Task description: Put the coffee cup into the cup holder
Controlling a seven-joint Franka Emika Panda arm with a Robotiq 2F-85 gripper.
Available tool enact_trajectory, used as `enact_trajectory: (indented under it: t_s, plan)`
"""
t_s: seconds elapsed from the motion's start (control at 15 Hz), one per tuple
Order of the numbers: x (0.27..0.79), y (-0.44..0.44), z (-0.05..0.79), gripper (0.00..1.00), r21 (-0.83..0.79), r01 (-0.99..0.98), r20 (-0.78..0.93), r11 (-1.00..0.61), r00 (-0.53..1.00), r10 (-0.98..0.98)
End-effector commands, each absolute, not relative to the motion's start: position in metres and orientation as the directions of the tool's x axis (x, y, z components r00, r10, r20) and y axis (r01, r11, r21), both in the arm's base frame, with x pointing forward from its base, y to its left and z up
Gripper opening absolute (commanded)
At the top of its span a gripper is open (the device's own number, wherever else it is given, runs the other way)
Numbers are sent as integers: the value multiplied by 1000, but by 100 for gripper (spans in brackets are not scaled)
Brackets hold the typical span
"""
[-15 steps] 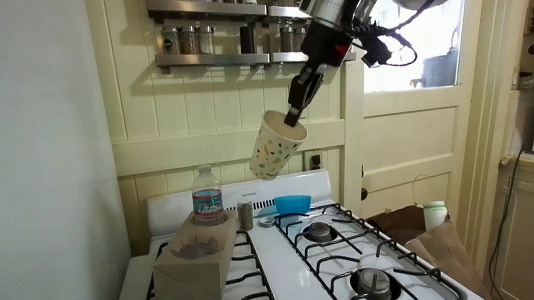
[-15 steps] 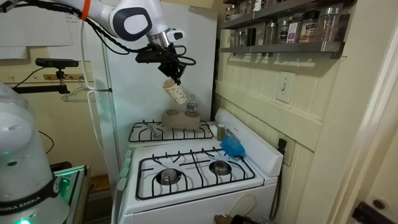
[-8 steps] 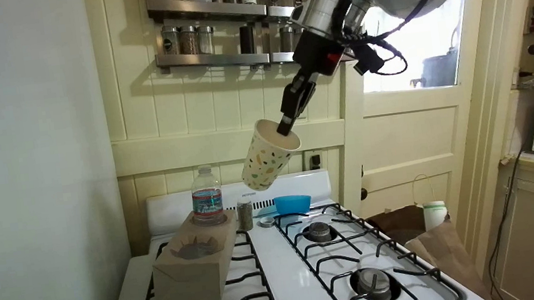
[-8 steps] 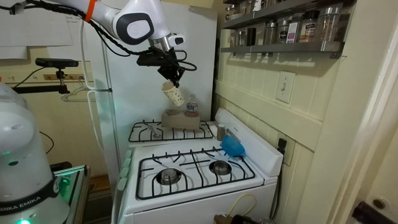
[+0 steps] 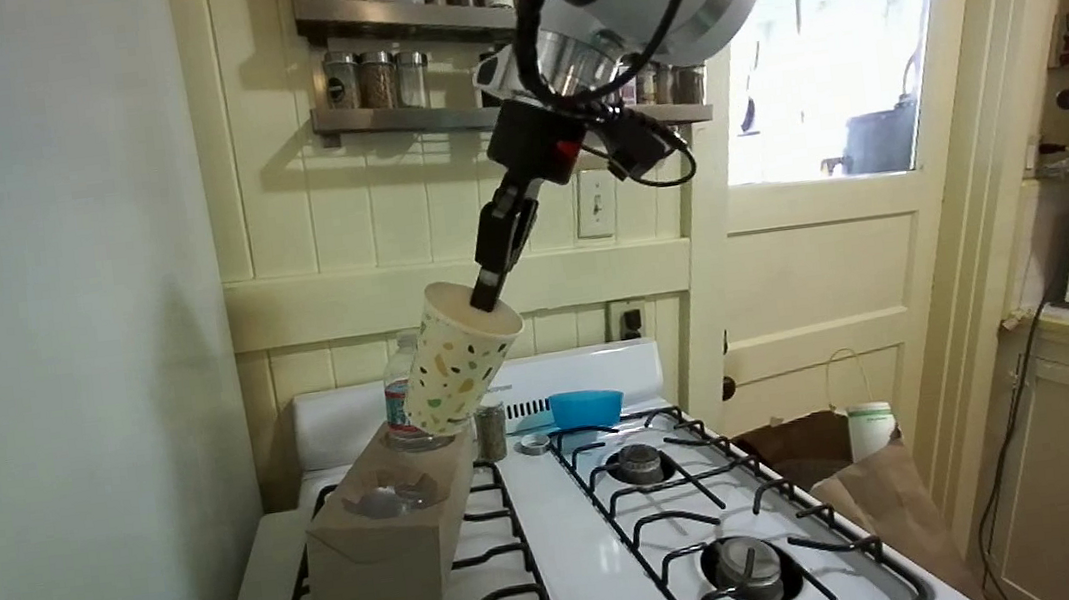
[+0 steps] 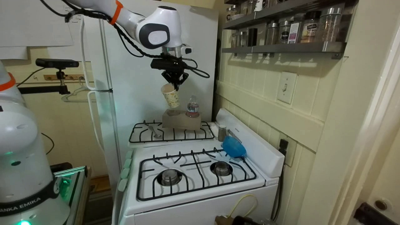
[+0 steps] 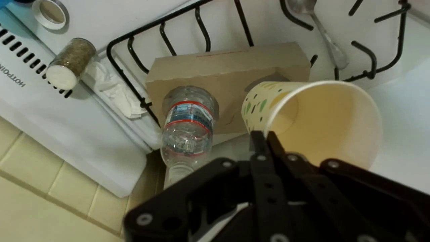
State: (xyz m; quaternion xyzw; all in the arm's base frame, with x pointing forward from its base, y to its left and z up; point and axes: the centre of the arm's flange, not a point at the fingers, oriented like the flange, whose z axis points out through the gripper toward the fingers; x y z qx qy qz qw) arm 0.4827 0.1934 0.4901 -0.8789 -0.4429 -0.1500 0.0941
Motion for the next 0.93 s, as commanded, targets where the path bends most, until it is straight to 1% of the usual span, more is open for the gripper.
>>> enact_trajectory:
  t_s: [0.0,0.13,0.2,0.6,0.87]
  plan:
    - [490,199,492,3,-34,816,319,-577,556,768]
    - [500,206,494,3,-32,824,300,-566,548,781]
    - [500,207,488,1,-39,827,299,-561,546,783]
    - [526,250,462,1,-83,886,311,-457,459,832]
    - [543,266,453,1,-69,890,265,-450,451,852]
